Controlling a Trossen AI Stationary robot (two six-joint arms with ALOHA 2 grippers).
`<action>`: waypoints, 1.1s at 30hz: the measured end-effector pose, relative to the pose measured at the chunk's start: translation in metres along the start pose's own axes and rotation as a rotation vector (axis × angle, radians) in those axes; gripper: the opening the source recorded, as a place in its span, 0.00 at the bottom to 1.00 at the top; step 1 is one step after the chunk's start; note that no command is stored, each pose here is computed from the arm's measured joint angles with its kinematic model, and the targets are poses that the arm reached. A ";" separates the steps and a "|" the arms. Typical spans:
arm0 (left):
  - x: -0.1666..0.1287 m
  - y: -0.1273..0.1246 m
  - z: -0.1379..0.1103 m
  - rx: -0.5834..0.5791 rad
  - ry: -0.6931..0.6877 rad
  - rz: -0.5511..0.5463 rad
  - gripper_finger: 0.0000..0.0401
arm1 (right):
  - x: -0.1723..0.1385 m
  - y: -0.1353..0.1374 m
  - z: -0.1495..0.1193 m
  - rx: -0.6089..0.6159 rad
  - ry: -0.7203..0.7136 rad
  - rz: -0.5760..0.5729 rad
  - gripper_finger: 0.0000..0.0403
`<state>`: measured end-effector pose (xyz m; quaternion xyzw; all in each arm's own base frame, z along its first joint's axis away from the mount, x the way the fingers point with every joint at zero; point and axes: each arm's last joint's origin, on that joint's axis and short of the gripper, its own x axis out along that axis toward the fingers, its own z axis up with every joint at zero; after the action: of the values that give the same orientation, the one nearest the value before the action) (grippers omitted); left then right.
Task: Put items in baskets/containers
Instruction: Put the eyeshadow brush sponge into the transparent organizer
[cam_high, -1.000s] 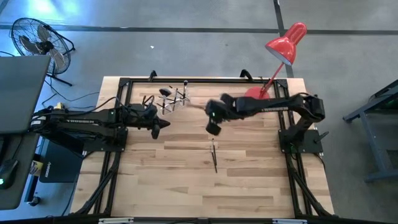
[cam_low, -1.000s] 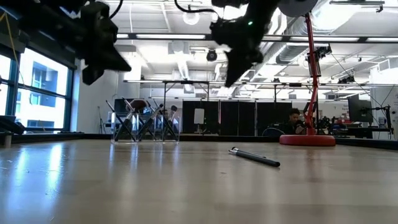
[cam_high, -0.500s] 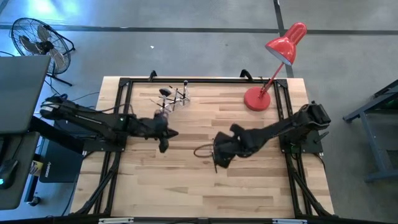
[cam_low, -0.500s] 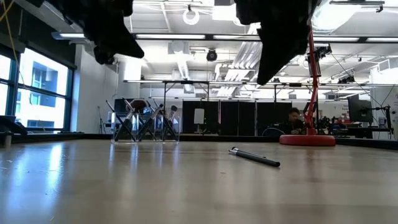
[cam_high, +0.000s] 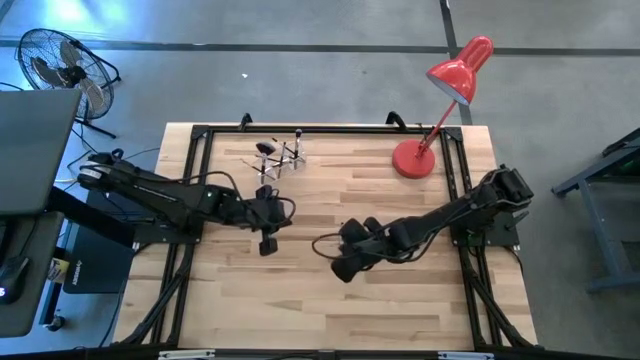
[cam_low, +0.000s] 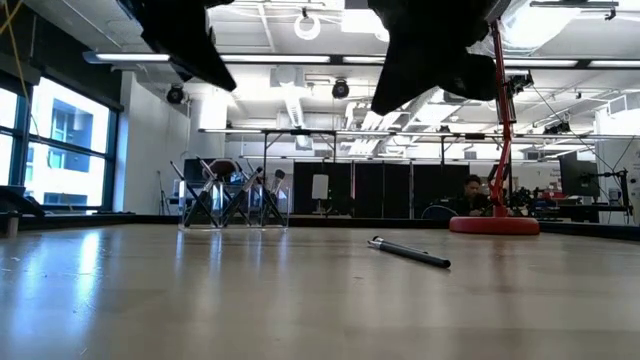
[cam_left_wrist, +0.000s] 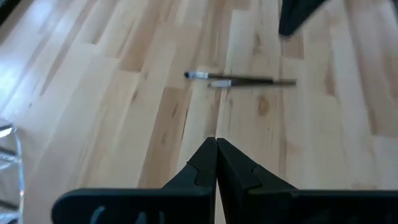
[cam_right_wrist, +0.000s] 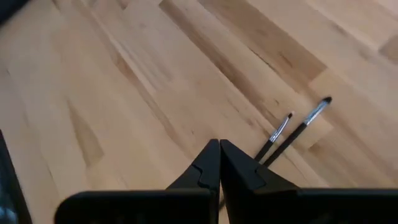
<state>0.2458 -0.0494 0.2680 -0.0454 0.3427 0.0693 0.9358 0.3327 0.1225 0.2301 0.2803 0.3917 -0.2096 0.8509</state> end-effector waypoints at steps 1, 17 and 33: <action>0.000 0.000 -0.001 0.013 0.013 0.003 0.00 | 0.000 0.000 0.000 0.036 -0.002 -0.002 0.00; 0.010 0.000 -0.011 0.131 0.121 -0.005 0.00 | 0.030 -0.003 -0.017 0.400 0.125 -0.082 0.00; 0.010 -0.001 -0.011 0.215 0.121 -0.020 0.00 | 0.056 -0.026 -0.011 0.378 0.113 -0.243 0.09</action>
<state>0.2465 -0.0507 0.2528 0.0476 0.4036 0.0199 0.9135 0.3456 0.1024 0.1728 0.3968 0.4232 -0.3644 0.7285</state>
